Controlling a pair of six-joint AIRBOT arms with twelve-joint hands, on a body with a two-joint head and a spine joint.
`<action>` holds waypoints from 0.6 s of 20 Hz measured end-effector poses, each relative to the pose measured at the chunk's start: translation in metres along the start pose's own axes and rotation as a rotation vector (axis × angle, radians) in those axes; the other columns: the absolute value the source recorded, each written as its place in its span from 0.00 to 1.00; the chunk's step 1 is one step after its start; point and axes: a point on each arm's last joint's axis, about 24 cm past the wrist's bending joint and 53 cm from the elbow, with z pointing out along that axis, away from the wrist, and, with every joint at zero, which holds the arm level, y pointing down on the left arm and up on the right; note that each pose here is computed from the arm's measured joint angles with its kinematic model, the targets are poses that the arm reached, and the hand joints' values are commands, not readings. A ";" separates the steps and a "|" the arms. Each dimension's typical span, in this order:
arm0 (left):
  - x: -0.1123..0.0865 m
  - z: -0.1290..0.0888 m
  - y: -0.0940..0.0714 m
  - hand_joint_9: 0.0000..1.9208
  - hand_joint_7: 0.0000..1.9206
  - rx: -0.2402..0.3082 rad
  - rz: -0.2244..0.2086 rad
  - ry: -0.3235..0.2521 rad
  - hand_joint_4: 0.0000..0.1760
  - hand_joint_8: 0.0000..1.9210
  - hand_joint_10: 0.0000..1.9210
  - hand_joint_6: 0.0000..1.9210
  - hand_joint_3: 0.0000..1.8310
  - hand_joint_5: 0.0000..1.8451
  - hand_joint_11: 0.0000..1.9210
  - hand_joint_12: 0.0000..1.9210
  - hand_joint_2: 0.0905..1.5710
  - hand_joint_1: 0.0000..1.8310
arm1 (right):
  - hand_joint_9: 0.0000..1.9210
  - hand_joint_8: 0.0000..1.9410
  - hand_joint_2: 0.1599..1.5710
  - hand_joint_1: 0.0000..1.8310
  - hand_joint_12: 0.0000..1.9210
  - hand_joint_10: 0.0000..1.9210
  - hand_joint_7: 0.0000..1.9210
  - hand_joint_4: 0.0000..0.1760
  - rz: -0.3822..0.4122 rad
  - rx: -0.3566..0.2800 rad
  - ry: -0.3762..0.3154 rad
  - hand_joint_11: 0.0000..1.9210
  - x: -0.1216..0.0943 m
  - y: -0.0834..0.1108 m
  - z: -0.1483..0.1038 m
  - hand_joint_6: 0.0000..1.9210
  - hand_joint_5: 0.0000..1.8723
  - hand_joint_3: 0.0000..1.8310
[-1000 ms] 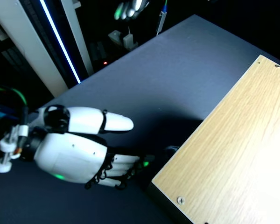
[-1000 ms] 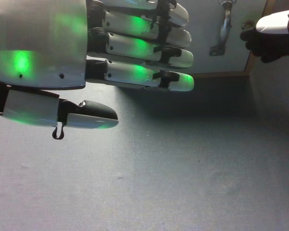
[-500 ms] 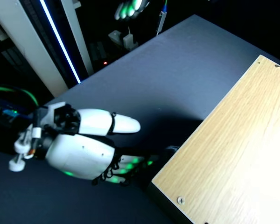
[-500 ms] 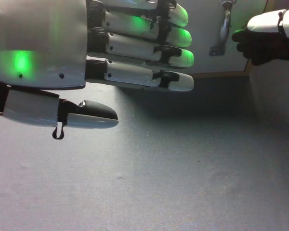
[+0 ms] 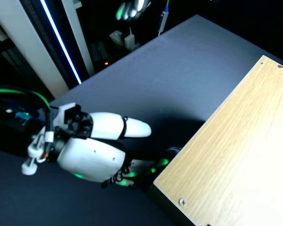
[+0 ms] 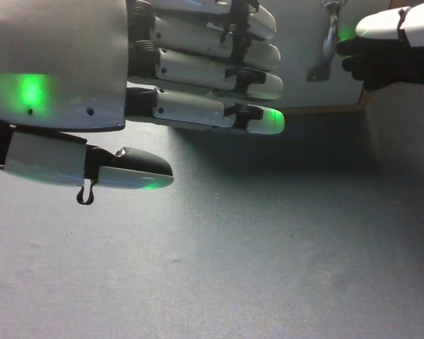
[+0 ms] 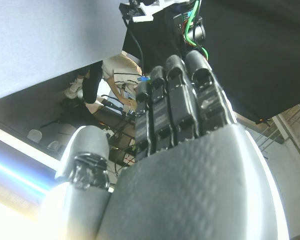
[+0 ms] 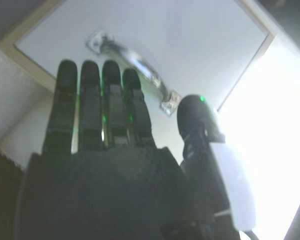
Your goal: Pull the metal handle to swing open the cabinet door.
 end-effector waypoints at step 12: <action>0.000 0.000 0.000 0.15 0.17 0.000 0.000 0.000 0.00 0.00 0.00 0.00 0.03 0.17 0.00 0.32 1.00 0.00 | 0.15 0.00 0.97 0.00 0.40 0.00 0.18 0.00 0.040 0.018 0.006 0.00 0.009 -0.007 0.007 0.00 0.17 0.00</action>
